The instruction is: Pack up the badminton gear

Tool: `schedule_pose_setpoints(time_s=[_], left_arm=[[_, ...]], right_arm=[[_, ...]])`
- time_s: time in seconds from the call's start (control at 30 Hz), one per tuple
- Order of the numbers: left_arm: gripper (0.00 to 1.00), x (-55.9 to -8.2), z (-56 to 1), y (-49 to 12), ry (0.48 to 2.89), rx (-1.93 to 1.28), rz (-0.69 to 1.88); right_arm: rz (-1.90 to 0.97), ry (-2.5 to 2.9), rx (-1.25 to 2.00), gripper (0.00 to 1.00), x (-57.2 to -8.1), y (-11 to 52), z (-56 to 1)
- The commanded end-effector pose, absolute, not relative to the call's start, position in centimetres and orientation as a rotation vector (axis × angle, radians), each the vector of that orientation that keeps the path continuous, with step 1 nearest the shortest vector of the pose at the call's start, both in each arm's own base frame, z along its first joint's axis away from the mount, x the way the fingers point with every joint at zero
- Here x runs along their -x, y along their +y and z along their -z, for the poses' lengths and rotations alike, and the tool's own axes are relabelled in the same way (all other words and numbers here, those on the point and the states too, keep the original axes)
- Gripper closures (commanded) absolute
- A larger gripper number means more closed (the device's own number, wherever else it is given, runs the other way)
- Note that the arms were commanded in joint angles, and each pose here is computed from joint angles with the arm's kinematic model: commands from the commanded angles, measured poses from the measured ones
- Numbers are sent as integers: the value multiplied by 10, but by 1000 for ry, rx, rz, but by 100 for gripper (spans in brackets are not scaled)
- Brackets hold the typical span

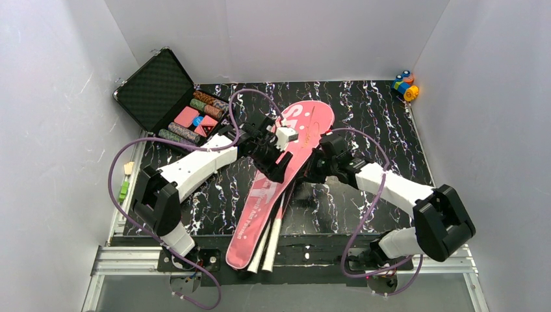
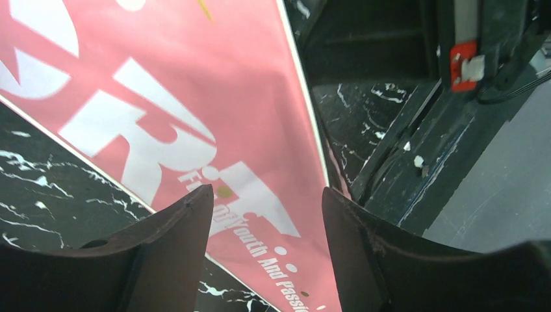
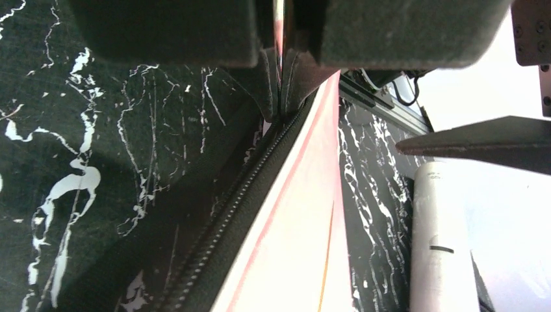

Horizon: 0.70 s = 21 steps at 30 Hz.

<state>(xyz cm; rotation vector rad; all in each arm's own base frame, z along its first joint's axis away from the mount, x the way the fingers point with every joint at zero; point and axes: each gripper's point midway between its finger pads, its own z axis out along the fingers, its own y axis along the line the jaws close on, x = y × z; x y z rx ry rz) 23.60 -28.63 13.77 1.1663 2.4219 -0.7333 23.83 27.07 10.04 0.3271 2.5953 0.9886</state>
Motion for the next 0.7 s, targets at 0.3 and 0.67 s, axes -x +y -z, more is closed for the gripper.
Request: schedule_pose_setpoints(time_s=[0.3,0.67], left_arm=[[37,-216,-173,-318,2290,-1247,888],[32,-195,-171,-314,2260,-1264,921]], right_arm=[[-1183,2419,-218,99,-238,295,-200],[-1215,2422,-225,99,-240,302,-223]])
